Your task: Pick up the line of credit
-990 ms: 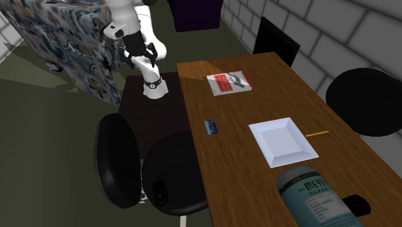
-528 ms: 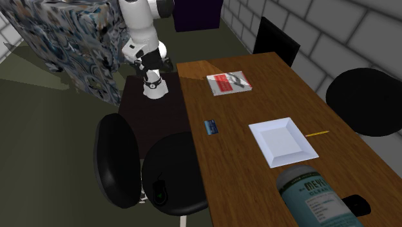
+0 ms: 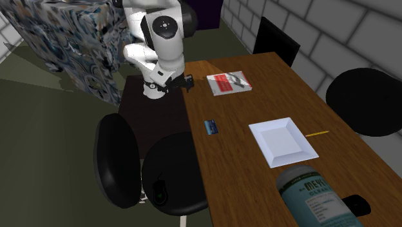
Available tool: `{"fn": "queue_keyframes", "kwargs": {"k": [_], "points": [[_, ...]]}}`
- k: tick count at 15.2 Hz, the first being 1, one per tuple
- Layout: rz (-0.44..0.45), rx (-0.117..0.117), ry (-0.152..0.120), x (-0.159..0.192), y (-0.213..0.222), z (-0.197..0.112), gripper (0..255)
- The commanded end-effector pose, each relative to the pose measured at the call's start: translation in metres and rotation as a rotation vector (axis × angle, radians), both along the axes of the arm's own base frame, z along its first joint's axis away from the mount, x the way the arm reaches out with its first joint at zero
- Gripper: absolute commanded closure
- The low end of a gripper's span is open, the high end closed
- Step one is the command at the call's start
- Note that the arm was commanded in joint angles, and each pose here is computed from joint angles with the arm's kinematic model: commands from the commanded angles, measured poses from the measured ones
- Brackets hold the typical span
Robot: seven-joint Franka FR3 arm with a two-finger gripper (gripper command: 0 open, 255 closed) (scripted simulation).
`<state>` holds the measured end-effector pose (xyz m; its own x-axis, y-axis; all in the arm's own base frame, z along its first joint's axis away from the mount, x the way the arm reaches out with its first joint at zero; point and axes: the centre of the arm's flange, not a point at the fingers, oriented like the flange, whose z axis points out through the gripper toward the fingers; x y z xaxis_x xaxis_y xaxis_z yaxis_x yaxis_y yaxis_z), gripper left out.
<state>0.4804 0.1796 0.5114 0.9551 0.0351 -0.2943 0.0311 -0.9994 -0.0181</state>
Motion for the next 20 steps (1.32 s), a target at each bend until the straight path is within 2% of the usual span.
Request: {"fn": "queue_keyframes", "kwargs": {"k": [1,13,20], "points": [[0.011,-0.005,0.042,0.02,0.023,-0.016,0],[0.077,-0.034,0.282,0.108,0.152,-0.119,0],[0.078,-0.034,0.283,0.109,0.152,-0.151,0]]}}
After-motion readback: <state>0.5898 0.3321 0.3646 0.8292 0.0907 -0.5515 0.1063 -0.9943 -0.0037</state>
